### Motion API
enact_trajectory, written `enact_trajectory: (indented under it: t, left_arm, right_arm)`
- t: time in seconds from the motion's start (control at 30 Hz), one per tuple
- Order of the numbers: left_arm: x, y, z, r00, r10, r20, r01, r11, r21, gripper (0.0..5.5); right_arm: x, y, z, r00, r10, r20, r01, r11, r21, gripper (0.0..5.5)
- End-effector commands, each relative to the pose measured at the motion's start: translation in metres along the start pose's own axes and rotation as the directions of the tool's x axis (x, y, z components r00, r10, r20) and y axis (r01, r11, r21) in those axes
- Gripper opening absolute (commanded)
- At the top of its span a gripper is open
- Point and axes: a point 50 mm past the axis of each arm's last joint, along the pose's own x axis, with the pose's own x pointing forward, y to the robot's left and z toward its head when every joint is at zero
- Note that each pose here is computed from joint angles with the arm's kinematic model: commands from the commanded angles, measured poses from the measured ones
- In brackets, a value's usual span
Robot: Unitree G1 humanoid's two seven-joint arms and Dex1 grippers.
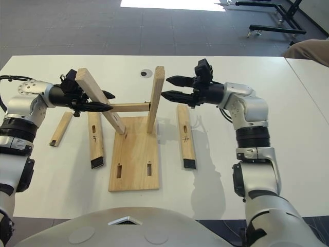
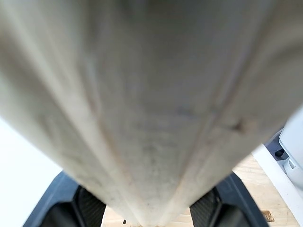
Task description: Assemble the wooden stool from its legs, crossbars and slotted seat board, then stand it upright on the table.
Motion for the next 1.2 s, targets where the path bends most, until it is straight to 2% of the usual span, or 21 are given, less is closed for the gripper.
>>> enact_trajectory:
  t: [0.03,0.23,0.43,0.6,0.67,0.97,1.07,1.2]
  left_arm:
    - [0.021,-0.003,-0.022,0.99,-0.073,-0.125,0.067,0.996,-0.054,2.02]
    - [0.034,-0.005,-0.022,0.982,-0.127,-0.141,0.124,0.992,-0.03,2.02]
    - [0.041,-0.006,-0.033,0.978,-0.138,-0.16,0.127,0.989,-0.078,2.02]
    - [0.048,0.0,-0.026,0.983,-0.127,-0.132,0.12,0.991,-0.062,2.02]
    - [0.049,0.002,-0.024,0.989,-0.092,-0.116,0.089,0.995,-0.033,2.5]
    - [0.031,0.009,-0.005,0.999,0.024,-0.035,-0.022,0.997,0.07,3.82]
    - [0.023,0.0,-0.006,1.0,0.004,-0.025,-0.002,0.998,0.068,3.87]
    - [0.019,-0.013,-0.023,1.0,0.011,-0.027,-0.011,1.0,0.019,3.87]
  right_arm:
    - [0.036,0.005,0.01,0.995,0.097,0.013,-0.096,0.994,-0.061,4.08]
    - [0.043,0.007,0.007,0.993,0.113,-0.012,-0.114,0.99,-0.089,4.08]
    - [0.046,0.011,0.009,0.989,0.142,-0.039,-0.145,0.983,-0.111,4.08]
    - [0.046,0.01,0.008,0.99,0.132,-0.048,-0.137,0.983,-0.123,4.08]
    - [0.046,0.009,0.008,0.991,0.124,-0.056,-0.131,0.983,-0.132,4.08]
    - [0.026,0.0,0.019,0.999,0.041,-0.034,-0.047,0.983,-0.179,4.08]
    - [0.013,-0.003,0.029,1.0,0.006,-0.012,-0.008,0.978,-0.207,4.08]
    - [0.006,-0.005,0.039,1.0,-0.026,0.018,0.029,0.974,-0.226,4.08]
